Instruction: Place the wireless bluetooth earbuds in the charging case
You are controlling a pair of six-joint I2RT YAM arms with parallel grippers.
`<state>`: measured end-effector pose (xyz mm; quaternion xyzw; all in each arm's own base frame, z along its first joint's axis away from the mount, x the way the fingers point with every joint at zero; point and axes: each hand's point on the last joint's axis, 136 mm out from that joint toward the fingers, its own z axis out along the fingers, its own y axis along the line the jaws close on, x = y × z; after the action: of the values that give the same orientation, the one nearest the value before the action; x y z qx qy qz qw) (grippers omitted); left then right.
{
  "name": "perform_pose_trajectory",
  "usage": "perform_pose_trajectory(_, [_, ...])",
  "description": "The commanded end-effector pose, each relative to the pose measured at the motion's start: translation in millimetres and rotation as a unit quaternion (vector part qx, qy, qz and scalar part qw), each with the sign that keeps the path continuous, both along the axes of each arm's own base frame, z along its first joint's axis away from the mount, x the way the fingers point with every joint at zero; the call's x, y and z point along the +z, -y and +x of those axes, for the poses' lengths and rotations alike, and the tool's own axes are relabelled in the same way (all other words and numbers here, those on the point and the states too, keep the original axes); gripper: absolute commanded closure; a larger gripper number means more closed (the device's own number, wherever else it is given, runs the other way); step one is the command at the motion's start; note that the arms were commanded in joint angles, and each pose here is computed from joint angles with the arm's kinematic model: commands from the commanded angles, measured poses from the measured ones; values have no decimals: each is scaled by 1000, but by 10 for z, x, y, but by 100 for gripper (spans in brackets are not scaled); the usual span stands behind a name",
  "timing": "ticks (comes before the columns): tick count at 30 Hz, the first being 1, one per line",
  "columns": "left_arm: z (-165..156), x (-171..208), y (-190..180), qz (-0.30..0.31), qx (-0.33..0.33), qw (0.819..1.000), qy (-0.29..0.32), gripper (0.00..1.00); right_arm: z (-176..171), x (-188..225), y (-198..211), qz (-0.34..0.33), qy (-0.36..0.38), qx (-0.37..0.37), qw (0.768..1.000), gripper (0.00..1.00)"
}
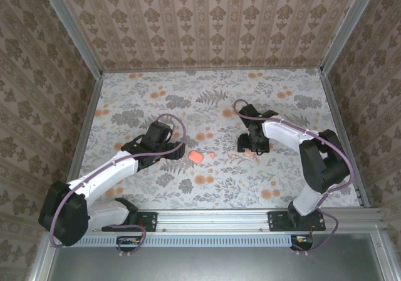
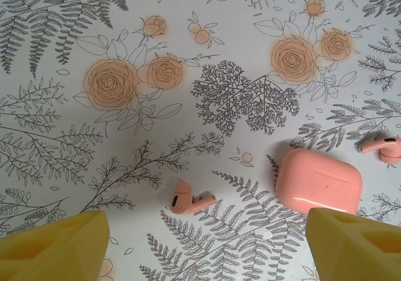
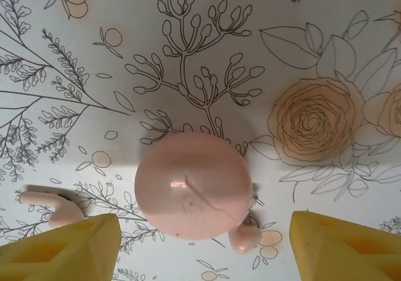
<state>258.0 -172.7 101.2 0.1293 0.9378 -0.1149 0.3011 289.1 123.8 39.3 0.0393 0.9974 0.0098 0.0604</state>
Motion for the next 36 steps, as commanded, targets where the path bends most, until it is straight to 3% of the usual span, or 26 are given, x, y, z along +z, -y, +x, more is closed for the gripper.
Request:
perform_pose_trajectory(1, [-47,-62,2,1,4,1000,-18,17,78,-12,-75,10,2,5,1000,28])
perform_pose_trajectory(26, [-47,-91,17,2,4,1000,-25,17,64,-232,-59,-4,-23,7,1000,47])
perform_pose_trajectory(36, [9,151,168,-41,-21,999,-21,19,216,221,-126,37,83,25,996,51])
